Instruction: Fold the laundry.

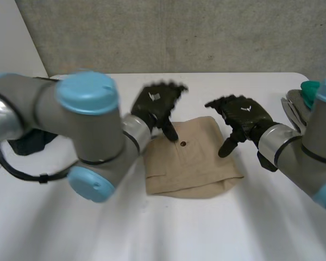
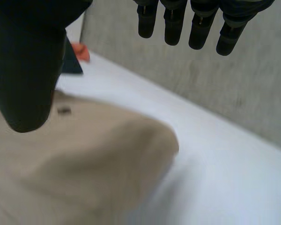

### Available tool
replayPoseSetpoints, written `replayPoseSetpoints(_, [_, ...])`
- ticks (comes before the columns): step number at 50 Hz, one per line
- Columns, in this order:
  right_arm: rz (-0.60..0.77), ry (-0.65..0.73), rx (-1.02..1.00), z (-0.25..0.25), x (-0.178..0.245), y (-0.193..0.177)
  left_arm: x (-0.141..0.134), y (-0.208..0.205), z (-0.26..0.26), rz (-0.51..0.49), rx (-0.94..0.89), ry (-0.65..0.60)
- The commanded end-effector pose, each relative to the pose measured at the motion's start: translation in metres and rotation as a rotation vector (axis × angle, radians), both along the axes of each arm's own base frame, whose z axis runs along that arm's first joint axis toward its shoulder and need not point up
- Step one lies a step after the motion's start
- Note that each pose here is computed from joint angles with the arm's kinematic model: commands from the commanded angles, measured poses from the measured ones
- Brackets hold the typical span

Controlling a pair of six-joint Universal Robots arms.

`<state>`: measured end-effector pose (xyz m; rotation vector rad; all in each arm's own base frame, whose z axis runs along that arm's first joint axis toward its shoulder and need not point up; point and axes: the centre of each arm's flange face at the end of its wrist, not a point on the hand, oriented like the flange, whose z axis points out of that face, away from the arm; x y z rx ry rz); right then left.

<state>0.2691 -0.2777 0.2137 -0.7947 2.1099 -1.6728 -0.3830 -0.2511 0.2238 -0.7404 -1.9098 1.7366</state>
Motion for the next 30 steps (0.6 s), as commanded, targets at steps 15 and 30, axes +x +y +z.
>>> replayPoseSetpoints(15, [-0.053, 0.263, 0.177, -0.069, -0.009, -0.042, 0.004, 0.015, -0.075, 0.053, 0.271, -0.313])
replayPoseSetpoints(30, [0.053, 0.298, -0.254, -0.020, 0.008, 0.045, 0.007, 0.014, 0.057, -0.140, -0.019, -0.042])
